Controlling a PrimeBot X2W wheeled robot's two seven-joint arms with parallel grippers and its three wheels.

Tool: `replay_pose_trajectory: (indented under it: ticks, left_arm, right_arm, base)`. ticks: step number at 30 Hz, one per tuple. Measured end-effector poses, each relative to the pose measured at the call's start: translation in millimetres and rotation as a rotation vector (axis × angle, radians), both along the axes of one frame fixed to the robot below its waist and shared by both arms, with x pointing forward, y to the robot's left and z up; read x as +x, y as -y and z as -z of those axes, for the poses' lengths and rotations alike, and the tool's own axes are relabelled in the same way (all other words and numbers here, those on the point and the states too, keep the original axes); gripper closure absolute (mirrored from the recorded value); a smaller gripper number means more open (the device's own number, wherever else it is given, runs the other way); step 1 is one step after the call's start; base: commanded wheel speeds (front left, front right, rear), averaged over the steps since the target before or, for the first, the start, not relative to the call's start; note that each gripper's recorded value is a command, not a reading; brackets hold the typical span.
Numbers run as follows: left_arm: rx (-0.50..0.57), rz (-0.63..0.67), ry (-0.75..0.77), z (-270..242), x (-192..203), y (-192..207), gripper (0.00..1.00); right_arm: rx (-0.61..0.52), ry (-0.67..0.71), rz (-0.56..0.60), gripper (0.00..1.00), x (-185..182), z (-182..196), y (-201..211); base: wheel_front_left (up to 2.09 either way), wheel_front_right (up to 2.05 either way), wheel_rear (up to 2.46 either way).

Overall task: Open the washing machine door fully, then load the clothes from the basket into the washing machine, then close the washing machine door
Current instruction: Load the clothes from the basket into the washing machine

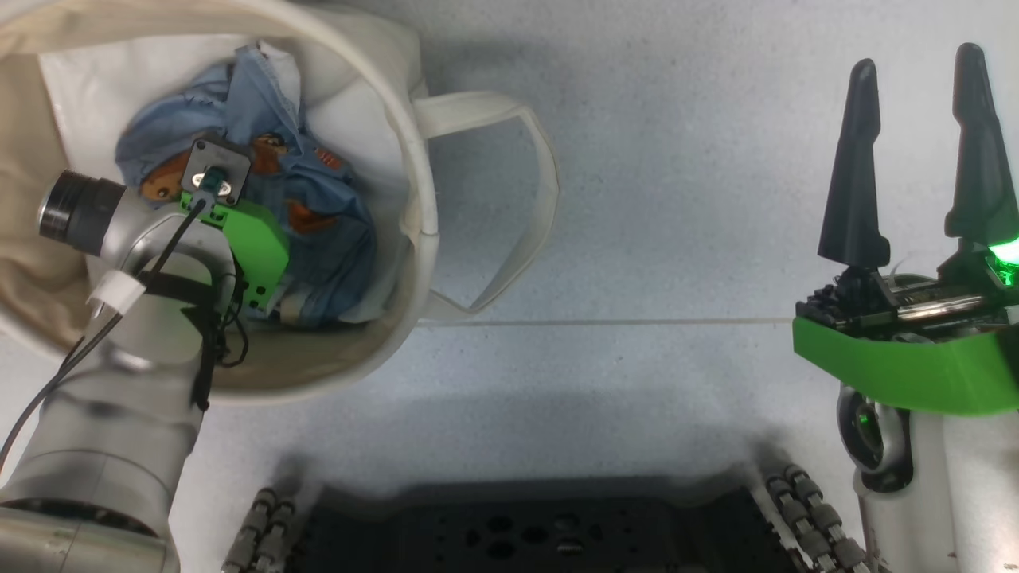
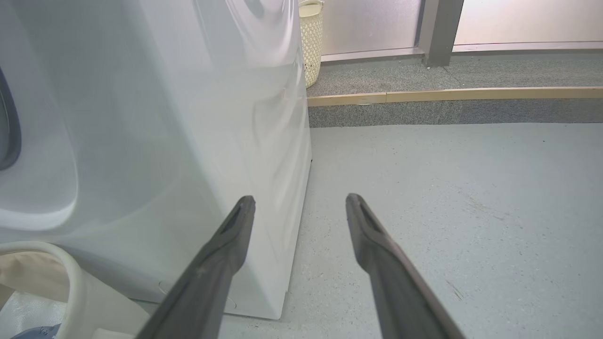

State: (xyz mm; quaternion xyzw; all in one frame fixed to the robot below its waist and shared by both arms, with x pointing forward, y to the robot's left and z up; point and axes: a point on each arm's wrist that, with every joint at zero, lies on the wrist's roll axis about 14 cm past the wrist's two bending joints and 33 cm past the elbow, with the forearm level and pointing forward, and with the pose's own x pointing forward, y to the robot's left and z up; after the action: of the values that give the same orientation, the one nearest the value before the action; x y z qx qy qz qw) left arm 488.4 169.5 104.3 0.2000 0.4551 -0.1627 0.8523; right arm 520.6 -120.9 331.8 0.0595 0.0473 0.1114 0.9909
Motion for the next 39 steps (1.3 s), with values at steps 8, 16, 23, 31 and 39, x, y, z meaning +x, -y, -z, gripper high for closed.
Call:
replay_pose_trajectory:
  ticks: [8, 16, 23, 31, 39]
  left_arm:
    - [-0.034, -0.018, 0.127, -46.7, 20.0, 0.6, 1.0]
    - [-0.096, -0.033, 0.34, -126.7, 26.3, 9.8, 1.0]
    - [-0.108, -0.044, 0.527, -206.6, 6.6, 6.9, 1.0]
    - [-0.124, -0.058, 0.779, -304.1, -25.9, 3.8, 1.0]
    - [-0.174, -0.071, 0.955, -368.7, -79.6, 12.0, 1.0]
  right_arm:
    - [0.027, 0.058, -0.008, 0.0, 4.2, -32.8, -5.9]
    - [0.07, 0.15, -0.021, 0.0, 2.6, -90.5, -13.4]
    - [0.098, 0.234, -0.031, 0.0, -19.4, -149.7, -17.2]
    - [0.131, 0.313, -0.04, 0.0, -60.5, -205.3, -19.1]
    - [0.169, 0.377, -0.023, 0.0, -105.0, -243.7, -10.7]
  base:
    - [0.0, 0.0, 0.0]
    - [0.0, 0.0, 0.0]
    - [0.0, 0.0, 0.0]
    - [0.0, 0.0, 0.0]
    - [0.0, 0.0, 0.0]
